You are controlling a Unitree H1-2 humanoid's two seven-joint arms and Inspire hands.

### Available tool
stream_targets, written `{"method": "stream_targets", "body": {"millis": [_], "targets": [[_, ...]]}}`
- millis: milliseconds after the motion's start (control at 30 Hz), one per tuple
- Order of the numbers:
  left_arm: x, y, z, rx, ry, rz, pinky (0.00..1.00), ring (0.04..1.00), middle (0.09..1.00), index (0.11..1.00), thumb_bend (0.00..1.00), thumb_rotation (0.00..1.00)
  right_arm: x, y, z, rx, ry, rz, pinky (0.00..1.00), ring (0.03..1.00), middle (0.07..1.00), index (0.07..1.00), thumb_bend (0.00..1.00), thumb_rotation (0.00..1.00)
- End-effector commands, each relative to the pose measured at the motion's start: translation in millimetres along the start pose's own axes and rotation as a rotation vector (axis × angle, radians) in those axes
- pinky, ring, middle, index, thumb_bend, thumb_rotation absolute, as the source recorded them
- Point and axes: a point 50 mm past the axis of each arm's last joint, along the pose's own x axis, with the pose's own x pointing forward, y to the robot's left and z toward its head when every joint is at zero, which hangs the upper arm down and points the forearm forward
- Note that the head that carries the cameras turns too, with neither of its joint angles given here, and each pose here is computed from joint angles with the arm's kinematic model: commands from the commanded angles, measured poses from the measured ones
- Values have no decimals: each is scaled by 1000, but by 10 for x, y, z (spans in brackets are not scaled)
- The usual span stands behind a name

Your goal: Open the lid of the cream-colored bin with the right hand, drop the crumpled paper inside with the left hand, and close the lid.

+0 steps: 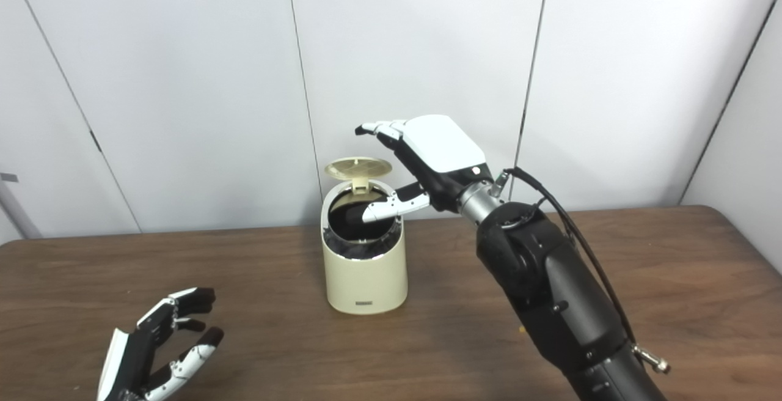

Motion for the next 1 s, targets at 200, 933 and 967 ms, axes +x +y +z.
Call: {"method": "stream_targets", "body": {"millis": [200,933,967], "targets": [[-96,-125,9,-34,21,-4,612,715,727,715,728,510,4,-1,80,35,-26,-26,827,870,863,856,952,857],[-116,-165,62,-29,7,-1,610,711,724,714,743,528,92,154,223,2,-79,43,821,851,839,834,976,868],[-117,-165,61,-32,7,0,615,712,724,713,748,524,96,155,223,3,-80,41,824,851,839,833,977,866]]}}
